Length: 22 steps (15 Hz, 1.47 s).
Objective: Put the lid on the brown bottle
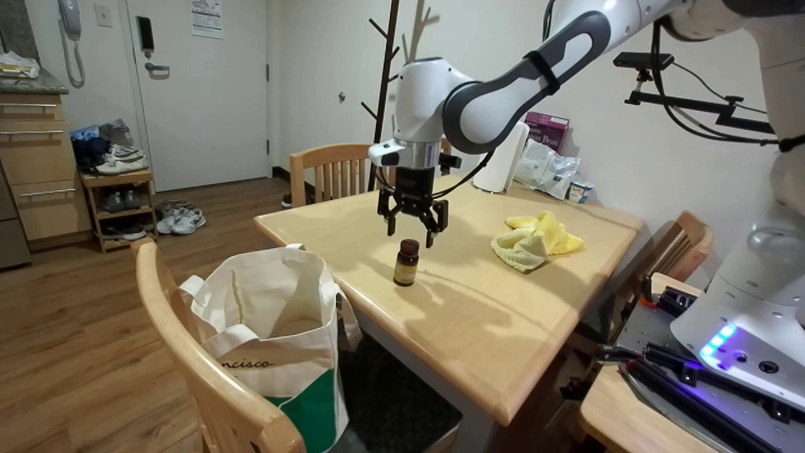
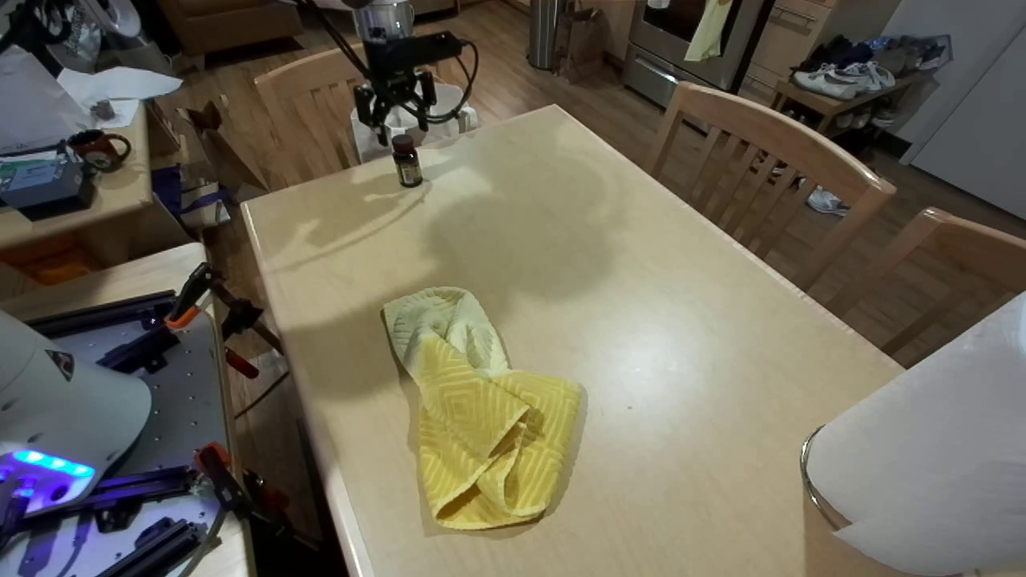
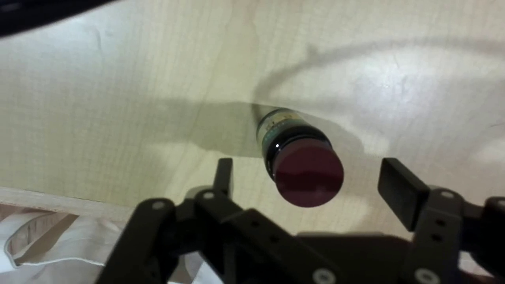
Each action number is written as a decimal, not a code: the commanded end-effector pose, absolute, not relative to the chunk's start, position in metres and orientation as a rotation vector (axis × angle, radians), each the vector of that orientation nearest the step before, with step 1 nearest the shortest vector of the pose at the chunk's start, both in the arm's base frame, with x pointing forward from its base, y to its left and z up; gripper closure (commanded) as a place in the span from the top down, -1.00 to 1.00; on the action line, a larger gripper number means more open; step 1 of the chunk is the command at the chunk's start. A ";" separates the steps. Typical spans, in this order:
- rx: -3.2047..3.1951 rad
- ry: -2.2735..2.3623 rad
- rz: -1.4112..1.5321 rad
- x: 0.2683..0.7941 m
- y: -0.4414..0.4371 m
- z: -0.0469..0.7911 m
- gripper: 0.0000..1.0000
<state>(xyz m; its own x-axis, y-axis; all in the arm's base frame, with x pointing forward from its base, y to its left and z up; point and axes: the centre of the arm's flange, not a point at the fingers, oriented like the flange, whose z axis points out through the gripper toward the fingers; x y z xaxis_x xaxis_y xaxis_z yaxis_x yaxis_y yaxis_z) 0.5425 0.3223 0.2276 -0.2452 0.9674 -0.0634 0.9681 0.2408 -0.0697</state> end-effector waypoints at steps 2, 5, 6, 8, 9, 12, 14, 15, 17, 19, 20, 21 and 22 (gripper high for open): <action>2.175 2.377 -0.077 0.558 0.306 0.246 1.00; 2.402 2.237 -0.061 0.578 0.284 0.243 1.00; 2.465 2.180 -0.049 0.584 0.275 0.242 1.00; 2.582 2.051 -0.034 0.593 0.255 0.236 1.00; 2.634 1.980 -0.032 0.596 0.244 0.232 1.00; 2.804 1.791 -0.046 0.603 0.228 0.221 1.00; 2.752 1.846 -0.078 0.601 0.225 0.224 1.00; 2.790 1.811 -0.080 0.602 0.223 0.221 1.00; 2.818 1.785 -0.080 0.603 0.223 0.219 1.00; 2.824 1.778 -0.078 0.603 0.225 0.219 1.00; 2.825 1.777 -0.078 0.603 0.225 0.220 1.00; 2.826 1.776 -0.078 0.603 0.225 0.220 1.00; 2.826 1.776 -0.078 0.603 0.225 0.220 1.00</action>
